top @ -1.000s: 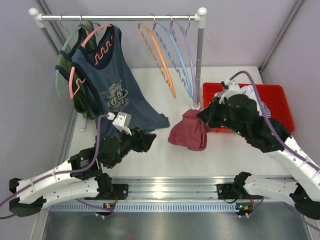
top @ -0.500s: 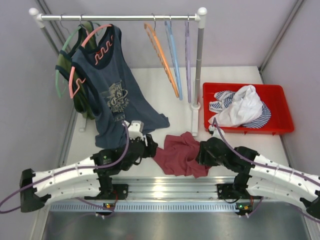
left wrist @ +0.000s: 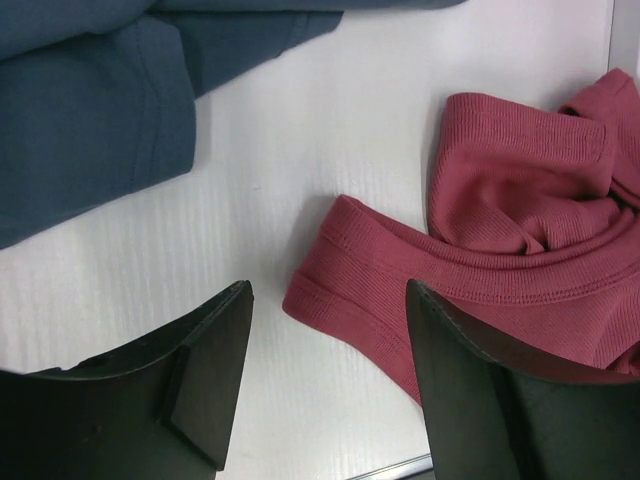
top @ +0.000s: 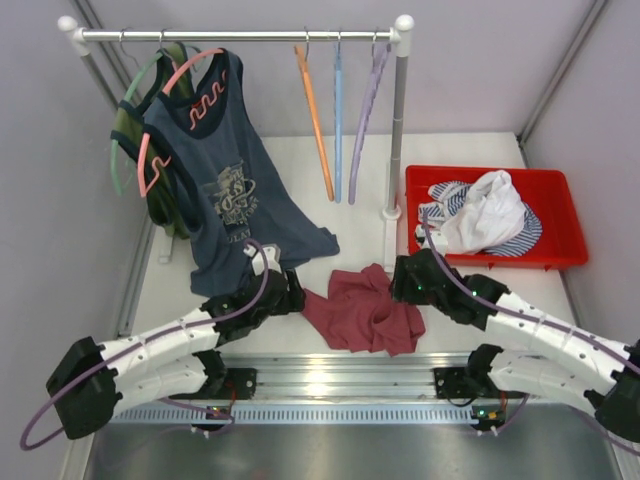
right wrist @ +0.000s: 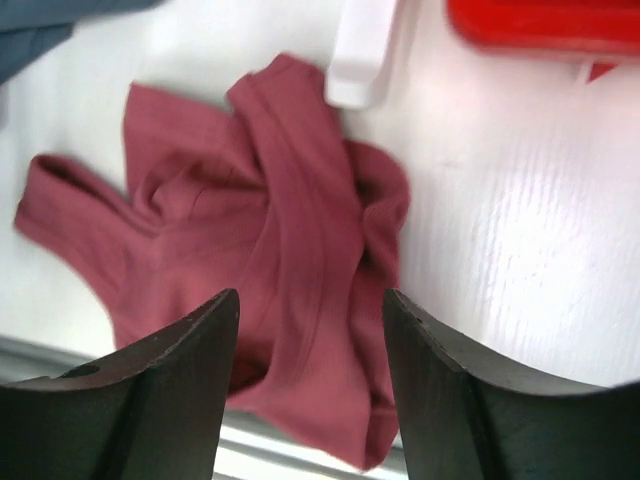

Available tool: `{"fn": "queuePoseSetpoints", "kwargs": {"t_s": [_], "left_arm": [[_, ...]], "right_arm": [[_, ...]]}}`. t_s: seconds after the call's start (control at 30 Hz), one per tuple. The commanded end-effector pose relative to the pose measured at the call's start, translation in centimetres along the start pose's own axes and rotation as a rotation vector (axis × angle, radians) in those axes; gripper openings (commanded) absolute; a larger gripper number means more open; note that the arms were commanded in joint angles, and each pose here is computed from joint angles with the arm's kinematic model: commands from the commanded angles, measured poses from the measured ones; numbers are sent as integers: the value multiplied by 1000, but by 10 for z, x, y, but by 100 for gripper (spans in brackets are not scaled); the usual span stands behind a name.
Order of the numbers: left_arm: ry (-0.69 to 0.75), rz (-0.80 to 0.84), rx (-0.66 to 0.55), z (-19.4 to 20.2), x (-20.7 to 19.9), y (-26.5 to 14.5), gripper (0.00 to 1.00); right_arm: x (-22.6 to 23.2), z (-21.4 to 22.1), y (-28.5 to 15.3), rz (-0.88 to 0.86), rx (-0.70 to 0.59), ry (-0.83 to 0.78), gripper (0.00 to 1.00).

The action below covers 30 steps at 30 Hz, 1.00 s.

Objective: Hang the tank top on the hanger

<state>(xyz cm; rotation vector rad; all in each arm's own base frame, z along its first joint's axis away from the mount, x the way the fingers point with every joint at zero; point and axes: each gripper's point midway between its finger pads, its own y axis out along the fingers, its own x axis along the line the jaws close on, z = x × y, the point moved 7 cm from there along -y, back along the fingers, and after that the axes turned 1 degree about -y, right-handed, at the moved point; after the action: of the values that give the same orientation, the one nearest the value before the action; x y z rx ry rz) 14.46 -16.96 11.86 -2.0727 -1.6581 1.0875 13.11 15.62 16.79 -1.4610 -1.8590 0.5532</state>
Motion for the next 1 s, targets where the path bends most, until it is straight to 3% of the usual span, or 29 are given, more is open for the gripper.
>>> {"fn": "queuePoseSetpoints", "kwargs": {"t_s": [0.0,0.17,0.37,0.47,0.5,0.67,0.87,0.97], "left_arm": [[-19,173,9,-6,-19,9,67],[-24,203,42,-4,-17,22,67],[-26,154,101,7,-8,35,65],[-27,163,125,12,-7,37,54],[-27,173,135,14,-8,37,41],[7,207,158,4,-17,25,0],[48,242,93,-27,-29,-5,0],[62,265,90,-37,-35,-19,0]], "right_arm": [[6,-42,11,-51,-99,-1,58],[-3,-48,31,17,-51,-45,54],[-3,-38,43,-17,-5,-58,54],[-5,-35,48,-6,12,-66,54],[-6,-33,52,-1,24,-69,54],[-8,-24,60,-5,70,-83,51],[-6,-24,55,-21,90,-87,41],[-10,-25,44,-6,76,-79,46]]}}
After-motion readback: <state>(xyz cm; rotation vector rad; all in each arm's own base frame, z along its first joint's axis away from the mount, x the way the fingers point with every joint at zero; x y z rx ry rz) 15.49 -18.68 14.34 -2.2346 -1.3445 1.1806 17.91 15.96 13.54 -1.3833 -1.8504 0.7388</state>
